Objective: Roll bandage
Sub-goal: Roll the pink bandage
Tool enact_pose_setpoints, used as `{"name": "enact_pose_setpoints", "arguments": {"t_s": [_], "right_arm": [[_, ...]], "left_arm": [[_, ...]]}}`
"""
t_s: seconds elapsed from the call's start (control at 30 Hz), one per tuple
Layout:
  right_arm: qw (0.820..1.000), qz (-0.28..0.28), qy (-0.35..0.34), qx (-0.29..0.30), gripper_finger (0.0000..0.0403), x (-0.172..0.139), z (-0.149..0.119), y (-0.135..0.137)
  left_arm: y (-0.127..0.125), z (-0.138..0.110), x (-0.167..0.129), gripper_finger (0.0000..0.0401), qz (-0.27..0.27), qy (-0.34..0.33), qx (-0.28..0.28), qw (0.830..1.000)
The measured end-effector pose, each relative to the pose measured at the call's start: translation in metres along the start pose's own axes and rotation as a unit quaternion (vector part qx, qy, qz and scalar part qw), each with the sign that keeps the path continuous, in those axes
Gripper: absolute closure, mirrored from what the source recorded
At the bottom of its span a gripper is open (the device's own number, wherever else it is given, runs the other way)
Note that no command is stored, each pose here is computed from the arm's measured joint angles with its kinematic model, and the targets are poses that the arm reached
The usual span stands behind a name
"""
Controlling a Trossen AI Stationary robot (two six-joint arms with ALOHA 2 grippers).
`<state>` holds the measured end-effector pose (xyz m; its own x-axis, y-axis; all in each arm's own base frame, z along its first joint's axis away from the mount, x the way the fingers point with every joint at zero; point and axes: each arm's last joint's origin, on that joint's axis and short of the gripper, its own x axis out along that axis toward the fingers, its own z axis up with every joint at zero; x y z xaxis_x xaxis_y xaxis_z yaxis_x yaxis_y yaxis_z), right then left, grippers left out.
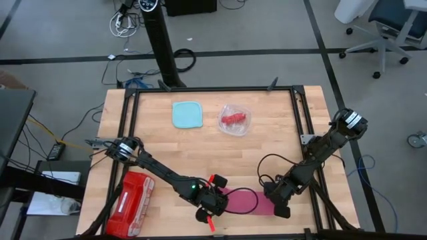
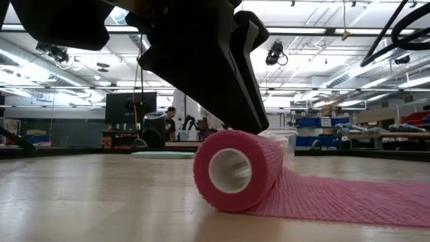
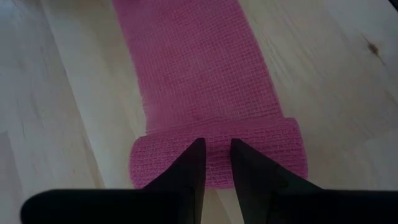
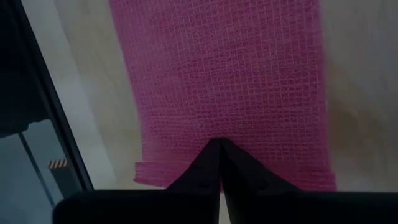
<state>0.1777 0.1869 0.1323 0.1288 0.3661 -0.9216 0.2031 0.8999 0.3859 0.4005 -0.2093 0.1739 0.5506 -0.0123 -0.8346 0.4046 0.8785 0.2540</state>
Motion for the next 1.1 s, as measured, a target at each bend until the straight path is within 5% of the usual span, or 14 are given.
{"name": "enact_pose_setpoints", "arguments": {"t_s": [1.1], "right_arm": [[0.998,-0.003,-0.055,0.017,0.0395,-0.004,0.006,0.000]], "left_arm": [[0.020,-0.003,0.004,0.0321,0.049,0.009,-0.055,0.997]]}}
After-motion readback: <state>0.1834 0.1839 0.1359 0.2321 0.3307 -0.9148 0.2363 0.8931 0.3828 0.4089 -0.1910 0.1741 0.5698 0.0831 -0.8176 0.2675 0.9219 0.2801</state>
